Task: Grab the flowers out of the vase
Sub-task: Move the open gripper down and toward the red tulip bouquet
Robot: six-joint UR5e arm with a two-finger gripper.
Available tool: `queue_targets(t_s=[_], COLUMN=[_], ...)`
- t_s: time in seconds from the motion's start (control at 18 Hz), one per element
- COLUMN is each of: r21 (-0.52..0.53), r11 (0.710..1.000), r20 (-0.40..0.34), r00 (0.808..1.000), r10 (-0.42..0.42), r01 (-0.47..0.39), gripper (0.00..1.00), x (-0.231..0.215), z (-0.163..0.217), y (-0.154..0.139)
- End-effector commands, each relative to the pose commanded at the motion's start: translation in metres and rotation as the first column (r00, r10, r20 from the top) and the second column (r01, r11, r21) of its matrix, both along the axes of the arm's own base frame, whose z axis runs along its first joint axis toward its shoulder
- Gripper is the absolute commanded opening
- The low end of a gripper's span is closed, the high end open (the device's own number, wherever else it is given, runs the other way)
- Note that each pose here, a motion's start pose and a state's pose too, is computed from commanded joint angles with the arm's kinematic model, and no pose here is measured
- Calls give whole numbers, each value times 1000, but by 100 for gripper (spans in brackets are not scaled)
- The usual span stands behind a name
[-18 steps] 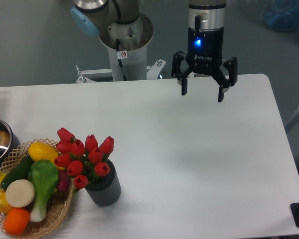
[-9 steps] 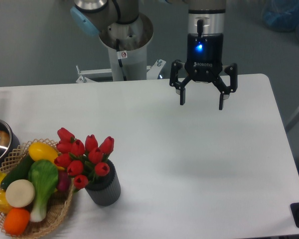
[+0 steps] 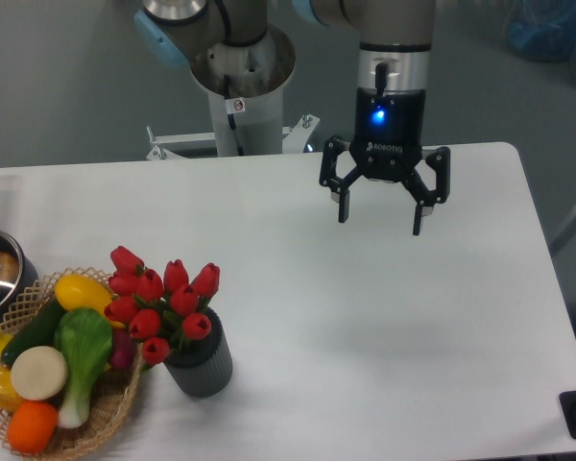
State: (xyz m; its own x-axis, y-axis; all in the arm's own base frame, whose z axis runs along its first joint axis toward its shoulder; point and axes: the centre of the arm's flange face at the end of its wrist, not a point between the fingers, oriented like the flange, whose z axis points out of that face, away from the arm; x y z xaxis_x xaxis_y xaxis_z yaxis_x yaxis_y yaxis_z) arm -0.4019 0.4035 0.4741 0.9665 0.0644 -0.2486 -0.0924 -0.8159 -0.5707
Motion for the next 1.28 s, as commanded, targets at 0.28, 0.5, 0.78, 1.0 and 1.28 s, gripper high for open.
queue_targets(t_s=[0.28,0.5,0.78,1.0,1.28], r21=[-5,27,163,196,281], r11=[1000,998,977,964,892], r20=[4,37,139,183,131], r00=[1000,998,977,960,906], r10=[-15,-49,-160,-215,-402], r01=[15,48,136,178,355], gripper=[100,100,100,100,100], x=[4,10,21,29,44], z=[-4,-8,-23,-48,-83], y=[6,18,31,29,21])
